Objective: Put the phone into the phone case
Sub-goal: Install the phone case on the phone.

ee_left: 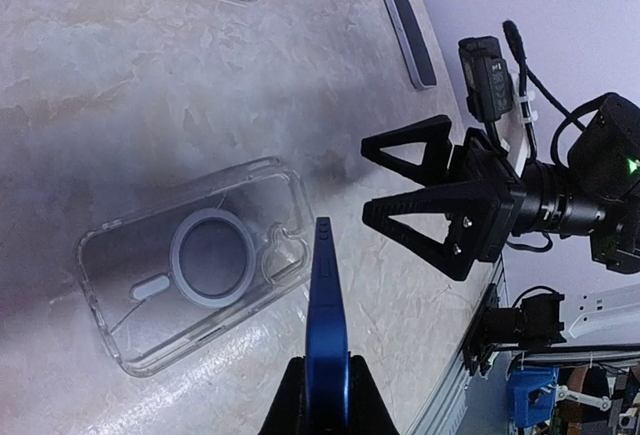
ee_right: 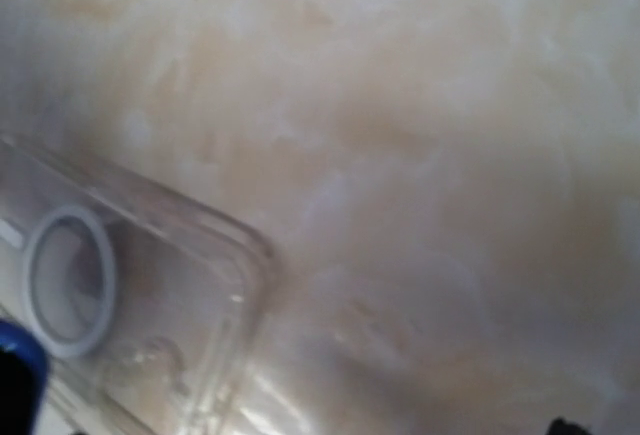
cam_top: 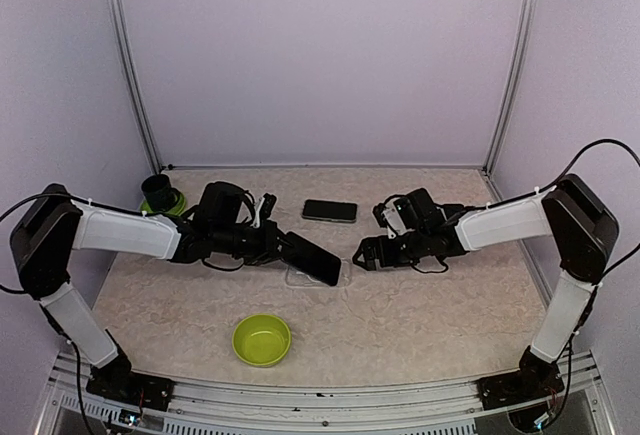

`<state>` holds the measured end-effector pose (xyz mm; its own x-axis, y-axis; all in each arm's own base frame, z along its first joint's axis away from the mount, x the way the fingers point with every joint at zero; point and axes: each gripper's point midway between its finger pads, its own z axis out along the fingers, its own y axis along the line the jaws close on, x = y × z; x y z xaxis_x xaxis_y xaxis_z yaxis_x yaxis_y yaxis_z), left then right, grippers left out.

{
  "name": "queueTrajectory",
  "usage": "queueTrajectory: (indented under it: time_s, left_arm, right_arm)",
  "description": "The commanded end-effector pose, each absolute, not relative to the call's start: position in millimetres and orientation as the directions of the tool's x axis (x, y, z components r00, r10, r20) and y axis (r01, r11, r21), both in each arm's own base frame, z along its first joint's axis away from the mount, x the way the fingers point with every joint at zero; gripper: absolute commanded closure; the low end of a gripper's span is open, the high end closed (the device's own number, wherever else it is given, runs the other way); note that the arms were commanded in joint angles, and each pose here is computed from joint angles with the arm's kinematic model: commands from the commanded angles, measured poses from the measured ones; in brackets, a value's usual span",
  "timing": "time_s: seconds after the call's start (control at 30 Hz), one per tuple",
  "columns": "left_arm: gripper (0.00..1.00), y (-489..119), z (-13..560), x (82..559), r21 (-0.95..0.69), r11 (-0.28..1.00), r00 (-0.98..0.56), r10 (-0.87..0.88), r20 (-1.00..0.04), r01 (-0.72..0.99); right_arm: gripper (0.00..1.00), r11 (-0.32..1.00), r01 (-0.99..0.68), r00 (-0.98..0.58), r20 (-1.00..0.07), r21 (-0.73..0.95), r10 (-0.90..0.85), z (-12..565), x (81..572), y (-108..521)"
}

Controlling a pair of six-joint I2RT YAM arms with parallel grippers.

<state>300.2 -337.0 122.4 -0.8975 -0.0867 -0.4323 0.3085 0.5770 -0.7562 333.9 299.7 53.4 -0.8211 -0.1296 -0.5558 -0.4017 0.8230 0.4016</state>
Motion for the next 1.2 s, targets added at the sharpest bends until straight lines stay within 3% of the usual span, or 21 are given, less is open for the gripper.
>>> queueTrajectory:
  time_s: [0.0, 0.33, 1.17]
  left_arm:
    - [1.0, -353.1, 151.6, 320.4, -0.769, 0.53, -0.86, -0.135, -0.492, 0.357]
    - [1.0, -362.0, 137.1, 324.5, -0.798, 0.518, -0.887, -0.146, -0.438, 0.309]
    - [1.0, -364.3, 124.5, 334.5, -0.787, 0.554, -0.882, -0.185, -0.434, 0.272]
  right_arm:
    - [0.03, 0.788, -0.406, -0.821, -0.564, 0.463, -0.091, 60.7, 341.0, 313.9]
    - [0.05, 0.783, -0.404, -0.829, -0.551, 0.473, -0.095, 56.0, 338.9, 315.4]
    - [0.05, 0.736, -0.396, -0.855, -0.513, 0.549, -0.077, 48.2, 323.7, 320.6]
